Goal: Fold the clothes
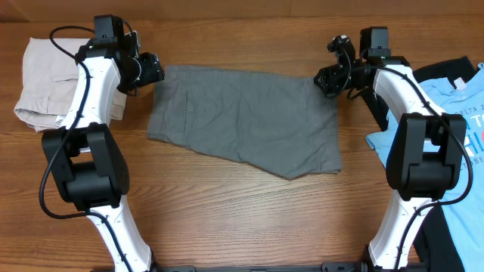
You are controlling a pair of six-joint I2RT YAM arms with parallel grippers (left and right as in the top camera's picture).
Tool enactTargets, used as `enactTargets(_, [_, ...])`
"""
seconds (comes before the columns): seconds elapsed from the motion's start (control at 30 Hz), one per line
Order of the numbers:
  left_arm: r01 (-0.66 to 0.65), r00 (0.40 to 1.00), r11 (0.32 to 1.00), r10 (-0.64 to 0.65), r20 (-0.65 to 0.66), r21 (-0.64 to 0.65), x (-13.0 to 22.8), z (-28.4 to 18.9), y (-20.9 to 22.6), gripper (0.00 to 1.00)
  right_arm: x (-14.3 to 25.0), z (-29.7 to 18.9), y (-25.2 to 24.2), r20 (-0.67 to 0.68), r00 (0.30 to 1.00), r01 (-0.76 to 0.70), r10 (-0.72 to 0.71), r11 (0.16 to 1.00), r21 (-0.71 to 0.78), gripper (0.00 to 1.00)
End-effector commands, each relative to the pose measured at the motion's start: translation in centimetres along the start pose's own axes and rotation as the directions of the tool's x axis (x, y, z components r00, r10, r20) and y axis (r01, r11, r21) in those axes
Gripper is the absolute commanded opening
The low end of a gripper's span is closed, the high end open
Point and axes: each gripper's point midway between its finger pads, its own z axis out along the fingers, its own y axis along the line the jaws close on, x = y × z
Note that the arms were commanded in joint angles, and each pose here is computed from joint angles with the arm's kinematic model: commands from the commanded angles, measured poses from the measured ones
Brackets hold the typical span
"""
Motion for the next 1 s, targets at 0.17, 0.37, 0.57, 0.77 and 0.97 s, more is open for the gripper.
enactTargets(0.17, [-0.023,1.0,1.0,0.023,-0.001,0.012,-0.1,0.1,-0.2,0.72,0.4,2.2,0.5,0.003,1.0,0.001,-0.001,0.998,-0.063,0.62])
enactTargets(0.37, [-0.022,1.0,1.0,0.022,-0.001,0.012,-0.1,0.1,-0.2,0.72,0.1,2.1,1.5,0.021,1.0,-0.003,0.006,0.992,-0.123,0.17])
enactTargets(0.57, [-0.021,1.0,1.0,0.021,-0.006,0.011,0.0,0.1,-0.2,0.72,-1.2,-0.4,3.8,0.029,0.999,-0.034,0.039,0.988,-0.153,0.04])
enactTargets(0.77, [-0.02,1.0,1.0,0.02,-0.01,0.011,0.1,0.1,-0.2,0.72,2.7,-0.4,7.6,-0.166,0.985,-0.083,0.051,0.977,-0.196,0.04])
enactTargets(0.97, [-0.019,1.0,1.0,0.019,-0.015,0.01,0.2,0.1,-0.1,0.75,3.8,0.7,8.3,-0.24,0.971,0.005,-0.023,0.997,-0.074,0.36])
